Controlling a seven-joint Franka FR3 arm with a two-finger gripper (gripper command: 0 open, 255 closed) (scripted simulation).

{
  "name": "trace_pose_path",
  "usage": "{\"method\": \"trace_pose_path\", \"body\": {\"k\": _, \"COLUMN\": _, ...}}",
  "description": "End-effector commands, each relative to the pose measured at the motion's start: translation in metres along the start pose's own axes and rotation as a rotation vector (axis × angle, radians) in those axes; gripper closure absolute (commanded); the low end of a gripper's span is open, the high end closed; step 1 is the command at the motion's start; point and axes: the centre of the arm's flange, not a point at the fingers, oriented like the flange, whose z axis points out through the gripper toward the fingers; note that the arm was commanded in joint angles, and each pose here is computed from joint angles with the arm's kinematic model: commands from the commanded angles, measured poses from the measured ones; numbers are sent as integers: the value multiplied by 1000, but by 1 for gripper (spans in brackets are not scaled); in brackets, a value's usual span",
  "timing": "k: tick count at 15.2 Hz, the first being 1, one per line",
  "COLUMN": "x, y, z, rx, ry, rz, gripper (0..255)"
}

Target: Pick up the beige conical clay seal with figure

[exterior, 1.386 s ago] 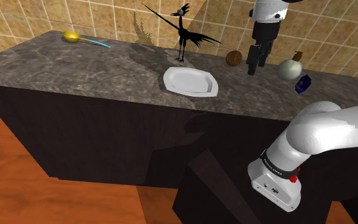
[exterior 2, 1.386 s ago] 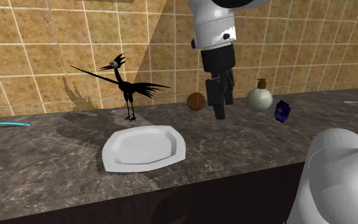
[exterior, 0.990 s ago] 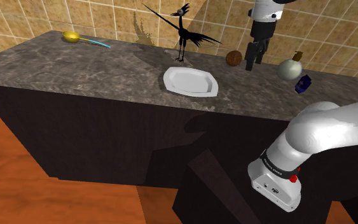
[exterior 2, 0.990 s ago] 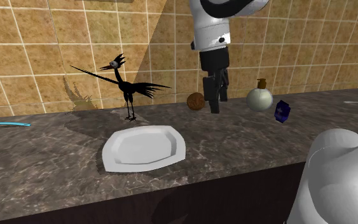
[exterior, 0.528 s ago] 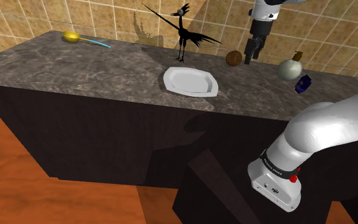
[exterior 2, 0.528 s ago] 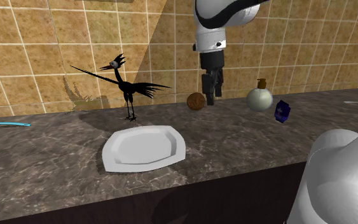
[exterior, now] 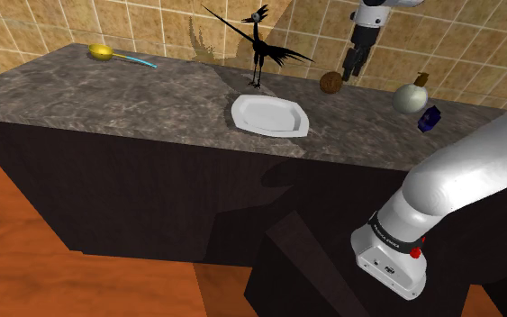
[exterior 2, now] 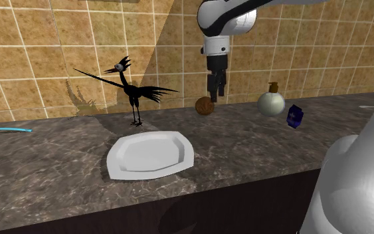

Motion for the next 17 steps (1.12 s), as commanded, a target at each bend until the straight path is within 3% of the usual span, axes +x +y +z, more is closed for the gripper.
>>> {"method": "trace_pose_path", "body": {"k": 1, "x": 12, "y": 24, "z": 4, "rx": 8, "ry": 14, "rz": -4, "gripper": 0}}
{"method": "trace_pose_path", "body": {"k": 15, "x": 93, "y": 192, "z": 22, "rx": 72, "ry": 106, "rz": -28, "gripper": 0}}
{"method": "trace_pose_path", "body": {"k": 17, "x": 95, "y": 196, "z": 28, "rx": 73, "ry": 108, "rz": -29, "gripper": 0}}
